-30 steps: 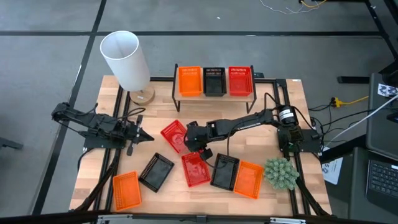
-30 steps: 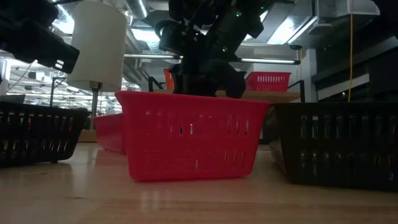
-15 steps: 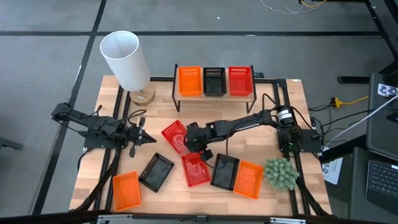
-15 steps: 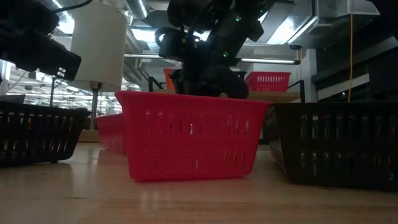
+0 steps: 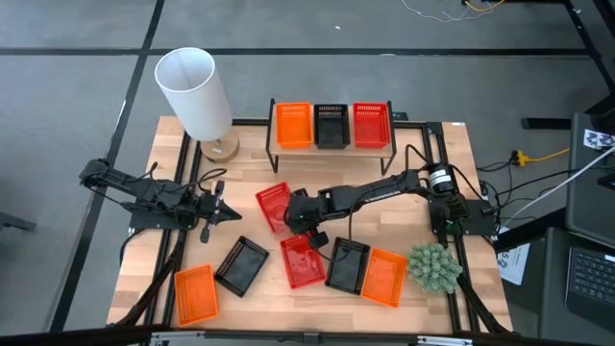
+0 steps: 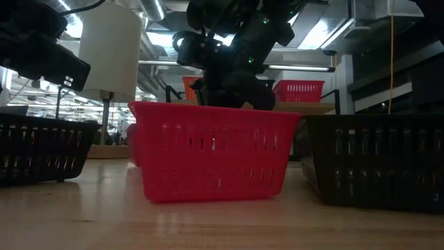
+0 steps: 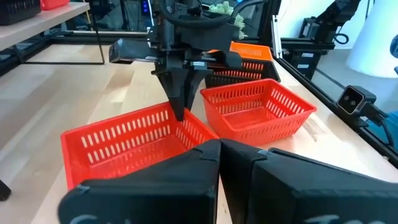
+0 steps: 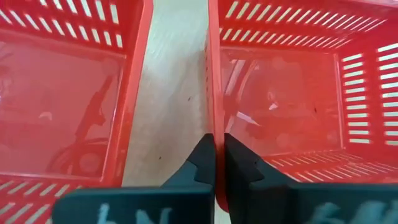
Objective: Stack baskets on shelf by color
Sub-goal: Stack the left red basket on the red basket on the top shelf
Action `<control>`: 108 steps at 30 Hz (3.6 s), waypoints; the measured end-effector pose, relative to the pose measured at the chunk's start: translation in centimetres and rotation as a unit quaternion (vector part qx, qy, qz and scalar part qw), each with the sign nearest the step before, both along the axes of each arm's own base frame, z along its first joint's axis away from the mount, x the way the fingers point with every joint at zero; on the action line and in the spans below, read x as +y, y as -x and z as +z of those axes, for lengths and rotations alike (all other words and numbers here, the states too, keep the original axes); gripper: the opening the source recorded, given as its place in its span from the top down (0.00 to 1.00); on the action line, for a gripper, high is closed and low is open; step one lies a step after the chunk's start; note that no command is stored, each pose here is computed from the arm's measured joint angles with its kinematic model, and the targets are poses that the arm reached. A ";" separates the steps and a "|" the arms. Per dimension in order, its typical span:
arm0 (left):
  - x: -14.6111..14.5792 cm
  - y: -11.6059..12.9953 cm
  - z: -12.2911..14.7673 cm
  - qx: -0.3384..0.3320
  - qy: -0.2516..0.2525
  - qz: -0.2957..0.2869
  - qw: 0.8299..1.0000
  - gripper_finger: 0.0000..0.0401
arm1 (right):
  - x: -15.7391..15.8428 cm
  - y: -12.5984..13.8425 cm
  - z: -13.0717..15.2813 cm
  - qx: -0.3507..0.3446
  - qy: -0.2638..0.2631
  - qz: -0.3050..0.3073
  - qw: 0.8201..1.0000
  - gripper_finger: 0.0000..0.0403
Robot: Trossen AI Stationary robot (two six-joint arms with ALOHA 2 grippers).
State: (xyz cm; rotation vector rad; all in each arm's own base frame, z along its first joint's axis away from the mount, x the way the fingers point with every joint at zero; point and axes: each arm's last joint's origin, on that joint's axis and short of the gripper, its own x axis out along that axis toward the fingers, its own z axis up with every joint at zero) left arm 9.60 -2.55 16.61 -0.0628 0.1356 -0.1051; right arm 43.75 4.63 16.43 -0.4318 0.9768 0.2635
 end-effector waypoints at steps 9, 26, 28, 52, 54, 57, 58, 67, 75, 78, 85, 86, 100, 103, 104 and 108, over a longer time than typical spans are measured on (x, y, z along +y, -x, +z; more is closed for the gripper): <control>0.0 0.0 0.0 0.001 0.002 0.001 1.000 1.00 | 1.5 -1.4 3.1 -0.052 0.008 0.038 0.998 0.99; 0.0 0.0 0.0 0.001 0.001 0.006 1.000 1.00 | 5.8 1.0 17.6 0.001 -0.032 0.092 0.995 1.00; 0.0 0.0 0.0 0.001 0.001 0.005 1.000 1.00 | 6.0 1.9 18.9 0.016 -0.044 0.075 0.996 1.00; 0.0 0.0 0.0 0.002 0.000 0.007 1.000 1.00 | -0.4 23.5 30.9 -0.132 0.140 -0.289 0.938 0.99; 0.0 0.0 0.0 0.002 0.000 0.008 1.000 1.00 | -1.6 25.3 30.6 -0.150 0.145 -0.318 0.925 0.99; 0.0 0.0 0.0 0.002 0.000 0.008 1.000 1.00 | -3.1 27.1 29.4 -0.161 0.156 -0.334 0.916 0.99; 0.1 0.0 0.0 0.002 0.000 0.009 1.000 1.00 | -3.5 27.5 28.8 -0.166 0.161 -0.335 0.913 0.99; 0.1 0.0 0.0 0.001 -0.002 0.025 1.000 1.00 | -6.9 26.6 21.6 -0.163 0.203 -0.314 0.913 0.99; 0.1 0.0 0.0 0.001 -0.002 0.026 1.000 1.00 | -11.8 24.8 21.2 -0.226 0.206 -0.312 0.900 0.99; 0.1 0.0 0.0 0.001 -0.002 0.026 1.000 1.00 | -14.0 24.9 21.4 -0.232 0.181 -0.325 0.899 0.99; 0.1 0.0 0.0 0.001 -0.002 0.026 1.000 1.00 | -17.1 25.5 19.0 -0.131 0.111 -0.328 0.929 0.99; 0.2 0.0 0.0 0.000 -0.002 0.027 1.000 1.00 | -17.2 25.5 18.9 -0.126 0.103 -0.325 0.932 0.99; 0.2 0.0 0.0 -0.001 -0.003 0.036 0.999 1.00 | -16.7 25.9 18.0 -0.076 0.081 -0.254 0.961 0.99; 0.2 0.0 0.0 -0.001 -0.003 0.036 0.999 1.00 | -16.7 26.0 18.0 -0.070 0.078 -0.254 0.962 0.99; 0.2 0.0 0.0 -0.001 -0.003 0.036 0.999 1.00 | -16.7 26.0 17.9 -0.068 0.078 -0.254 0.962 0.99; 0.2 0.0 0.0 -0.001 -0.003 0.036 0.999 1.00 | -16.6 26.1 17.6 -0.050 0.069 -0.256 0.963 0.99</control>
